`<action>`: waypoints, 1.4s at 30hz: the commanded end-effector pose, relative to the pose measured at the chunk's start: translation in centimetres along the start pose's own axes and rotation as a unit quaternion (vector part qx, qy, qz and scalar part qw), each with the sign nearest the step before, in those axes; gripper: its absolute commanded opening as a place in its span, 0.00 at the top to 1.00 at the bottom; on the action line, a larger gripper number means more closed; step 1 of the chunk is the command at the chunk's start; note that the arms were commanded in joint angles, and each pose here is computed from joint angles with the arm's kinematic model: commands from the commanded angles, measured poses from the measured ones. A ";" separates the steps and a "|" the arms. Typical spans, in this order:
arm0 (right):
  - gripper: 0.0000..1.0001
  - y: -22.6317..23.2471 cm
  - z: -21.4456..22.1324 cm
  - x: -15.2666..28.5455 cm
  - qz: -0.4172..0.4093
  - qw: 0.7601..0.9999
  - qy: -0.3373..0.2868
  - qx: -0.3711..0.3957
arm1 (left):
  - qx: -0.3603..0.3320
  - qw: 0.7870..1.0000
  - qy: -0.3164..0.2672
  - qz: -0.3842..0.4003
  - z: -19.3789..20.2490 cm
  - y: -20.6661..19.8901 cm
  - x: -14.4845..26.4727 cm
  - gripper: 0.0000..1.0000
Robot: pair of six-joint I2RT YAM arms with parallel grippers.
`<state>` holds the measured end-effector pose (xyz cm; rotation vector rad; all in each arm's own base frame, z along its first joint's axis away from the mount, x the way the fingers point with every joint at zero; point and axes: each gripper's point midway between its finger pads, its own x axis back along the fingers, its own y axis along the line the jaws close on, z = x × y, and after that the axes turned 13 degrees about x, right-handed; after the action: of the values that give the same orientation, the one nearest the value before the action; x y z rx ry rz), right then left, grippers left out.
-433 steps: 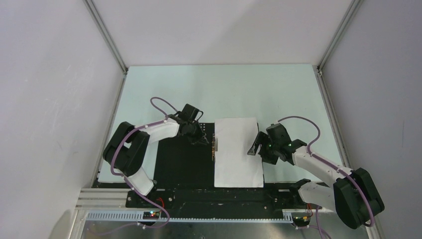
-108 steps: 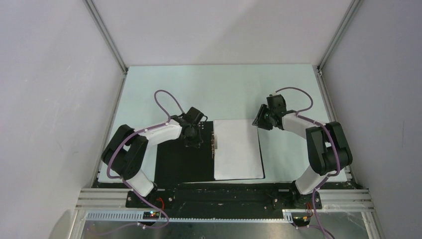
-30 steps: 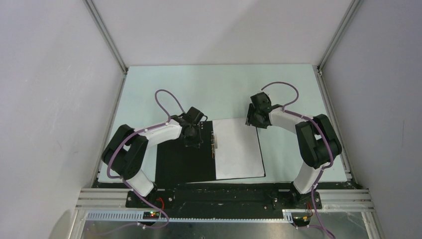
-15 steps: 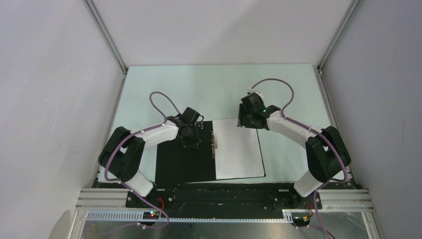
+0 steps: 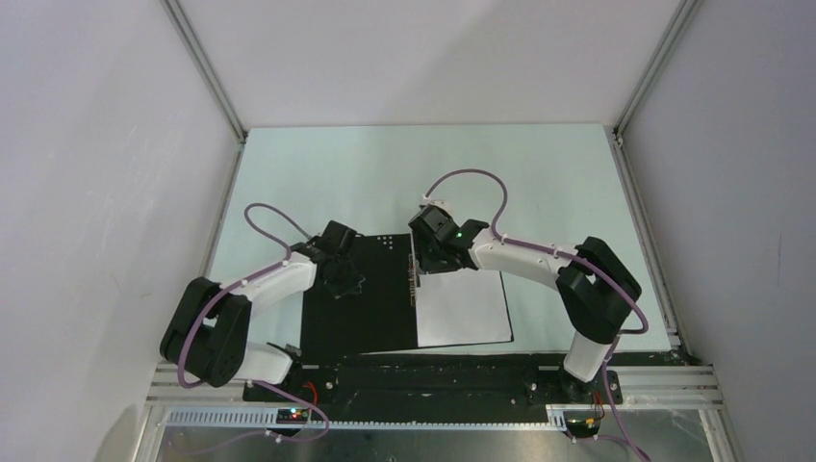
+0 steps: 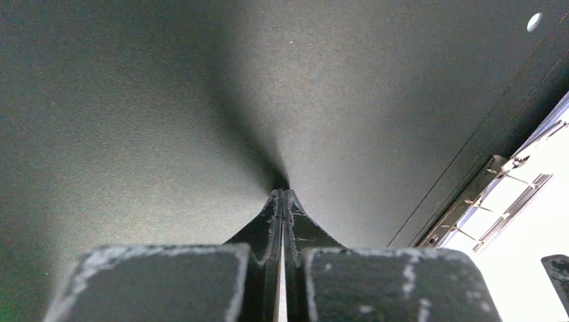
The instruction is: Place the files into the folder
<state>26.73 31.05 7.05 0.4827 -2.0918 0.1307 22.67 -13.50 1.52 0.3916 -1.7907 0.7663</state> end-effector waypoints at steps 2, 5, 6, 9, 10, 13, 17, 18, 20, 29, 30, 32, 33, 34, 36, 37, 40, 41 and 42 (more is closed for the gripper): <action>0.51 1.8 -1.1 0.0 0.003 1.000 -0.009 0.003 | 0.044 0.999 -0.029 0.003 -1.2 0.4 0.0 1.00; 0.53 2.1 -0.9 -0.2 0.004 1.000 -0.005 0.005 | 0.048 0.998 -0.034 0.004 -1.3 0.4 0.0 1.00; 0.54 2.2 -0.7 -0.4 0.003 1.000 -0.003 0.005 | 0.049 0.998 -0.034 0.004 -1.4 0.4 0.0 1.00; 0.57 2.8 -0.4 -0.8 -0.003 1.000 0.000 0.007 | 0.049 0.998 -0.035 0.002 -1.4 0.6 -0.1 1.00; 0.58 2.9 -0.2 -1.0 -0.003 1.000 0.004 0.008 | 0.050 0.998 -0.035 0.002 -1.4 0.6 -0.1 1.00; 0.60 3.1 0.0 -1.3 0.000 1.000 0.008 0.012 | 0.050 0.998 -0.035 0.001 -1.4 0.7 -0.1 1.00; 0.61 3.2 -0.1 -1.9 0.000 1.000 0.007 0.013 | 0.050 0.998 -0.036 0.003 -1.5 0.6 0.0 1.00; 0.61 3.3 -0.2 -2.0 -0.001 1.000 0.007 0.014 | 0.051 0.998 -0.036 0.002 -1.6 0.6 0.0 1.00; 0.62 3.4 -0.2 -2.2 0.000 1.000 0.007 0.013 | 0.051 0.998 -0.037 0.002 -1.6 0.7 0.0 1.00; 0.77 3.0 0.4 -2.4 0.011 1.000 0.017 0.014 | 0.052 0.998 -0.038 0.000 -1.7 0.8 -0.1 1.00; 0.77 3.0 0.5 -2.4 0.011 1.000 0.018 0.014 | 0.053 0.998 -0.038 0.000 -1.8 0.8 -0.1 1.00; 0.78 3.1 0.7 -2.4 0.011 1.000 0.021 0.016 | 0.053 0.998 -0.039 0.000 -1.8 0.8 -0.1 1.00; 0.78 3.2 0.8 -2.5 0.010 1.000 0.022 0.016 | 0.054 0.998 -0.038 0.000 -1.8 0.8 -0.1 1.00; 0.78 3.3 0.9 -2.5 0.009 1.000 0.023 0.018 | 0.054 0.998 -0.038 -0.001 -1.8 0.8 -0.1 1.00; 0.78 3.5 1.1 -2.4 0.008 0.999 0.025 0.020 | 0.055 0.998 -0.039 -0.002 -1.8 0.9 -0.2 1.00; 0.78 3.6 1.2 -2.4 0.008 0.999 0.025 0.021 | 0.055 0.998 -0.039 -0.003 -1.8 0.9 -0.2 1.00; 0.82 3.9 1.6 -2.1 0.010 0.999 0.028 0.025 | 0.057 0.998 -0.040 -0.004 -1.9 1.0 -0.2 1.00; 0.83 3.9 1.7 -2.0 0.013 0.999 0.029 0.025 | 0.058 0.997 -0.040 -0.005 -1.9 1.0 -0.2 1.00; 0.83 4.0 1.8 -1.9 0.012 0.999 0.030 0.027 | 0.059 0.997 -0.040 -0.005 -1.9 1.1 -0.2 1.00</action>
<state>24.94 34.06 4.19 0.4873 -2.0274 0.2121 23.20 -12.57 1.52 0.4640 -1.7920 0.8484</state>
